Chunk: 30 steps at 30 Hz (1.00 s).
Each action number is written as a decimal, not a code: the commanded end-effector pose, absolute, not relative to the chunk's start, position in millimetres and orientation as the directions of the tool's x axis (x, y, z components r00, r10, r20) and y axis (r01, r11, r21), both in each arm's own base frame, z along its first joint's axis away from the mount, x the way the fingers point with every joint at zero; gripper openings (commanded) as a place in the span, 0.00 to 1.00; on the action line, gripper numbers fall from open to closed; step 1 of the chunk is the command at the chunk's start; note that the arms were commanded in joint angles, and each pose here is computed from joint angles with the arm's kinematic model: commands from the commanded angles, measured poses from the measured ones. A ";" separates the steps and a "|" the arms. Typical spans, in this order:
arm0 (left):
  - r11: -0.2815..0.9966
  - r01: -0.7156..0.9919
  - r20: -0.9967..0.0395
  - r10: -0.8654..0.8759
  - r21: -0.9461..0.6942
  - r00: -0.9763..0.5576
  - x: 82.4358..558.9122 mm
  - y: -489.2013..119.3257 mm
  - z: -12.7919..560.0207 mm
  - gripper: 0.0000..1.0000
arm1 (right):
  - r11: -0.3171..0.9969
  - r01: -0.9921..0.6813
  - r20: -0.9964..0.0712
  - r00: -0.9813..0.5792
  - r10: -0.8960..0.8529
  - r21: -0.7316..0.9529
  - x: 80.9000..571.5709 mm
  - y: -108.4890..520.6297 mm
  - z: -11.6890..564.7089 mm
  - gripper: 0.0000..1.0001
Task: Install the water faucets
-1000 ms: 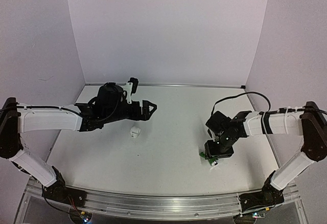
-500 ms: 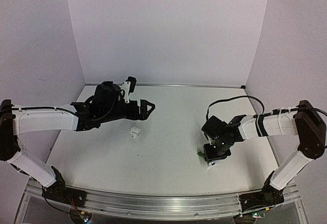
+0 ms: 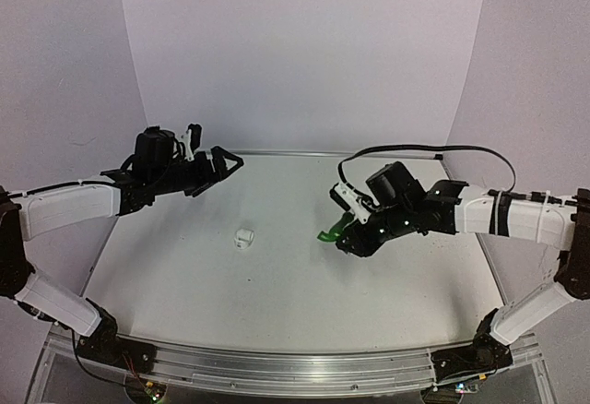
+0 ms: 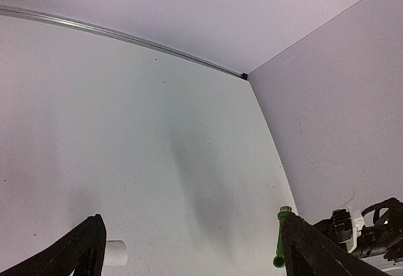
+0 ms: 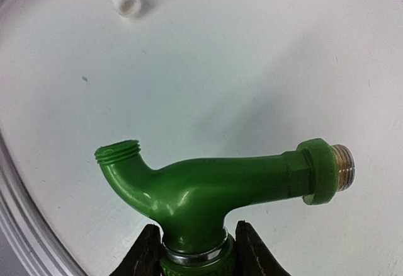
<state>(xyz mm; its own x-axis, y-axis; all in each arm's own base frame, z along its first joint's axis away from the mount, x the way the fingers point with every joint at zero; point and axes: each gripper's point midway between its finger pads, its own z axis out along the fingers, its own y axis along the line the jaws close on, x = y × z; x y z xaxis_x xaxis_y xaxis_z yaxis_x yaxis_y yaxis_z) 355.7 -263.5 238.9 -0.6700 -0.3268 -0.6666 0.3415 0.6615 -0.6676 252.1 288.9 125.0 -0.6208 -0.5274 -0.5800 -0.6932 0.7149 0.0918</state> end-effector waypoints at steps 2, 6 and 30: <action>0.396 0.430 -0.541 -0.228 -0.811 -0.810 328.5 -296.1 279.2 1.00 | 0.364 -0.930 -0.784 -0.258 -0.565 0.044 239.5 350.0 211.1 0.04; 0.222 0.421 -0.440 -0.043 -0.880 -0.897 312.2 -326.4 283.3 0.95 | 0.227 -0.974 -0.816 -0.145 -0.559 0.017 233.3 372.3 234.9 0.00; 0.053 0.331 -0.297 0.325 -0.942 -0.898 243.3 -397.5 257.8 0.60 | 0.068 -0.996 -0.779 -0.003 -0.628 -0.051 213.6 406.9 232.6 0.00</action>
